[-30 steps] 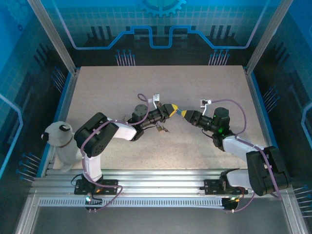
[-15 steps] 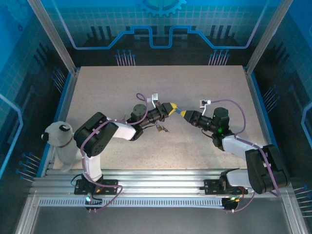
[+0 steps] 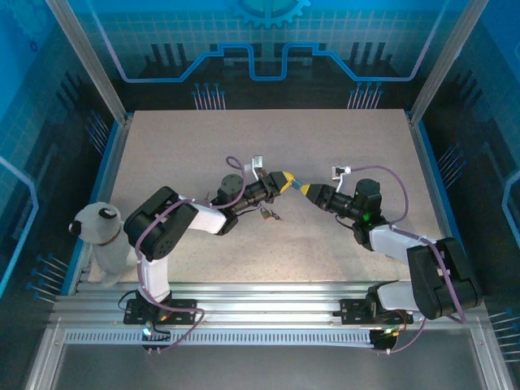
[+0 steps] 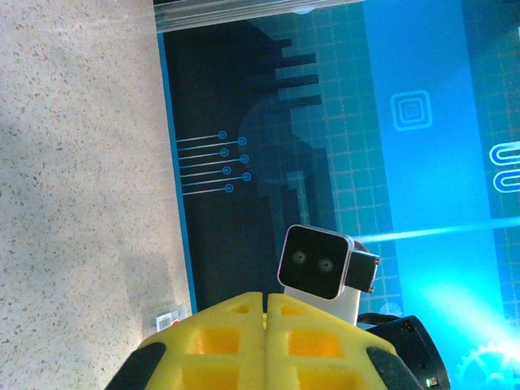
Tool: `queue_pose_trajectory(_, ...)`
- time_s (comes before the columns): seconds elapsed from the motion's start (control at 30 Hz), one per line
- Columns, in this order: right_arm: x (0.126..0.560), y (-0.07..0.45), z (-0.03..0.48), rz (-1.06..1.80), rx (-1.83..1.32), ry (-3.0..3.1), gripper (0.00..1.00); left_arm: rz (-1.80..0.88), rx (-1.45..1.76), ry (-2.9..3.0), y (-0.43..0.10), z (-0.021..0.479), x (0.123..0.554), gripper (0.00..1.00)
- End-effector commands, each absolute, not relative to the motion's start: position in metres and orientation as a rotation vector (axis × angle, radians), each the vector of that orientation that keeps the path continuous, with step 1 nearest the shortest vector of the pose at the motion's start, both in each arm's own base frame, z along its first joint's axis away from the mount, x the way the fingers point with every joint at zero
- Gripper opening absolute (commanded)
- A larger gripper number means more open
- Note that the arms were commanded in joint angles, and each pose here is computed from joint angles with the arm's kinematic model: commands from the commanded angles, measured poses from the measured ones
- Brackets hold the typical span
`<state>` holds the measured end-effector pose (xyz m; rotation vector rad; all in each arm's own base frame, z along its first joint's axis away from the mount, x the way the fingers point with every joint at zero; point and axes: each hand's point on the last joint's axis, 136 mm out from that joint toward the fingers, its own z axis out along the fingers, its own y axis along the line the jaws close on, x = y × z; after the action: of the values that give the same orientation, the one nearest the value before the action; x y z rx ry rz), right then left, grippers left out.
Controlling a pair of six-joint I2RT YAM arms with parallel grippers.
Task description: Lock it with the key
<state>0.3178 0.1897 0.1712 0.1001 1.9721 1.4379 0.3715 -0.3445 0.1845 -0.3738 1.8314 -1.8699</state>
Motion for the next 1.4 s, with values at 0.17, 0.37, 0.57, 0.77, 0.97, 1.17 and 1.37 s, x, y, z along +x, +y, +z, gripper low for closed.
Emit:
queue_pose_trajectory(0.17, 0.3177, 0.1912, 0.1756, 1.453, 0.076, 1.942, 0.18, -1.903, -0.387, 1.769, -0.3406, 0.1882, 0.3730, 0.00)
queue_pose_trajectory(0.37, 0.3182, 0.1930, 0.1742, 1.470, 0.076, 1.947, 0.14, -1.904, -0.391, 1.767, -0.3399, 0.1868, 0.3730, 0.00)
queue_pose_trajectory(0.57, 0.3186, 0.1945, 0.1744, 1.491, 0.075, 1.943, 0.14, -1.910, -0.396, 1.763, -0.3397, 0.1864, 0.3729, 0.00)
queue_pose_trajectory(0.77, 0.3186, 0.1953, 0.1744, 1.502, 0.074, 1.943, 0.13, -1.912, -0.396, 1.760, -0.3395, 0.1858, 0.3727, 0.00)
queue_pose_trajectory(0.97, 0.3188, 0.1955, 0.1732, 1.505, 0.074, 1.948, 0.06, -1.909, -0.399, 1.760, -0.3385, 0.1850, 0.3724, 0.00)
queue_pose_trajectory(1.17, 0.3189, 0.1959, 0.1735, 1.514, 0.072, 1.947, 0.02, -1.911, -0.400, 1.755, -0.3383, 0.1853, 0.3725, 0.00)
queue_pose_trajectory(1.37, 0.3192, 0.1957, 0.1739, 1.520, 0.074, 1.945, 0.00, -1.911, -0.403, 1.756, -0.3384, 0.1847, 0.3730, 0.00)
